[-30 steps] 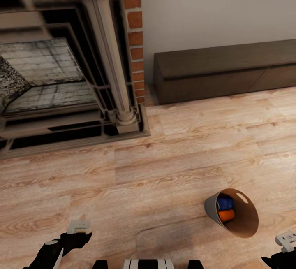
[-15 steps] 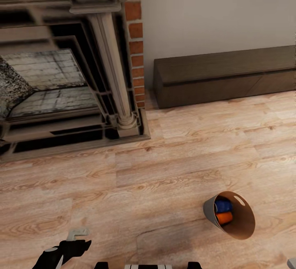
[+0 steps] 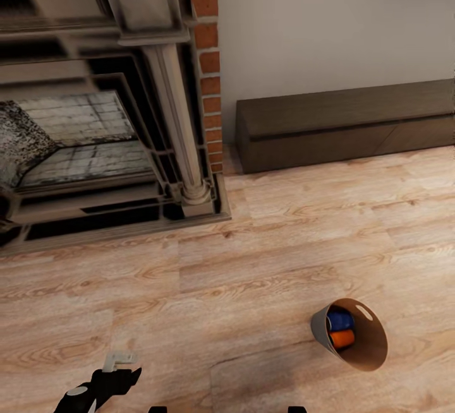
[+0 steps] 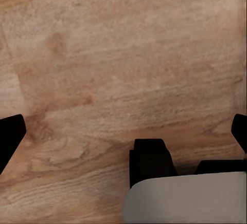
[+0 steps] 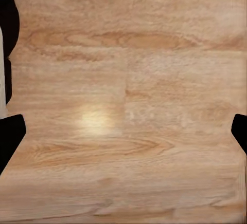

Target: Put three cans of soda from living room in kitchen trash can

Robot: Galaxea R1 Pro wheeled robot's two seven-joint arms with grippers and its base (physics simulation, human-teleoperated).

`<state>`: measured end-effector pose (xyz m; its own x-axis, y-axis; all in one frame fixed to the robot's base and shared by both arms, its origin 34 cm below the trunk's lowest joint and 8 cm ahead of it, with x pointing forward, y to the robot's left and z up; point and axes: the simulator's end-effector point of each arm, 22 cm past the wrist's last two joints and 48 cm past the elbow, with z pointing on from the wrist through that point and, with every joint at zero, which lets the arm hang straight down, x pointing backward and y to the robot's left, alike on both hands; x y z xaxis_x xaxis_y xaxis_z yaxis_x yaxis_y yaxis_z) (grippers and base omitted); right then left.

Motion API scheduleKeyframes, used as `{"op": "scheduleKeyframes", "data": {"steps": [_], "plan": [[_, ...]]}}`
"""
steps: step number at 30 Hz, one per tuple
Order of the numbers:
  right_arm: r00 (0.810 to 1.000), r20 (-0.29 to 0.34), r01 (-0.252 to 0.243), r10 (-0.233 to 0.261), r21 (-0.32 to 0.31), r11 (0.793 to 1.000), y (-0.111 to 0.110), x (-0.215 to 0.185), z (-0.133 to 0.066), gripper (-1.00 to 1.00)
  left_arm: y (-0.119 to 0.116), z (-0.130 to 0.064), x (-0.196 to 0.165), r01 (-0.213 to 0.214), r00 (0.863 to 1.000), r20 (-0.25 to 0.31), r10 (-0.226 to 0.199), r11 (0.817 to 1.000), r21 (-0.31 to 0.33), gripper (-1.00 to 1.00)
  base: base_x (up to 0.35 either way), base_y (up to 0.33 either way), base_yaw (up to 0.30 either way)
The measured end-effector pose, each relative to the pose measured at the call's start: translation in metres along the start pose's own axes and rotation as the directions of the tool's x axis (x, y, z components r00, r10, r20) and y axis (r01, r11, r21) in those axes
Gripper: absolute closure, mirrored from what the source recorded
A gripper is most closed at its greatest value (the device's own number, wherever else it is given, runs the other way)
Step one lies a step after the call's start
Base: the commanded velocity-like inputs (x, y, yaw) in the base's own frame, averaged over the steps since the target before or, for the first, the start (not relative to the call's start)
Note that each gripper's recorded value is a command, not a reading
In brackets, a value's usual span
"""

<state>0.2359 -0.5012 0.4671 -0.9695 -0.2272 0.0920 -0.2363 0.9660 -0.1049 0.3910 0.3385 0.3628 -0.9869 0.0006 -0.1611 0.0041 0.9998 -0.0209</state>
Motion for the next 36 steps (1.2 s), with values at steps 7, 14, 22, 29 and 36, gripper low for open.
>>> {"op": "scheduleKeyframes", "data": {"steps": [7,14,22,29,36], "plan": [[0.995,0.054,0.084,-0.086,0.029,0.996,0.028,0.020,0.019,-1.00,-0.013,-0.011,0.023,0.006,1.000,-0.008,-0.006,1.000,0.030,-1.00,0.000,0.000,0.000],[0.982,0.002,0.187,-0.187,0.025,0.982,0.066,0.067,0.027,-1.00,-0.013,-0.027,0.041,0.000,1.000,0.002,0.000,0.999,0.041,-1.00,0.000,0.000,0.000],[0.973,0.001,0.231,-0.231,-0.002,0.973,0.098,0.083,0.017,-1.00,-0.015,-0.050,0.069,-0.012,1.000,0.023,0.010,0.999,0.053,-1.00,0.000,0.000,0.000],[0.971,0.019,0.239,-0.238,-0.035,0.970,0.123,0.080,0.007,-1.00,-0.020,-0.069,0.085,-0.015,0.999,0.032,0.013,0.998,0.063,-1.00,0.000,0.000,0.000],[0.972,0.054,0.232,-0.229,-0.073,0.970,0.157,0.069,-0.003,-1.00,-0.022,-0.085,0.091,-0.021,0.999,0.043,0.018,0.998,0.066,-1.00,0.000,0.000,0.000]]}}
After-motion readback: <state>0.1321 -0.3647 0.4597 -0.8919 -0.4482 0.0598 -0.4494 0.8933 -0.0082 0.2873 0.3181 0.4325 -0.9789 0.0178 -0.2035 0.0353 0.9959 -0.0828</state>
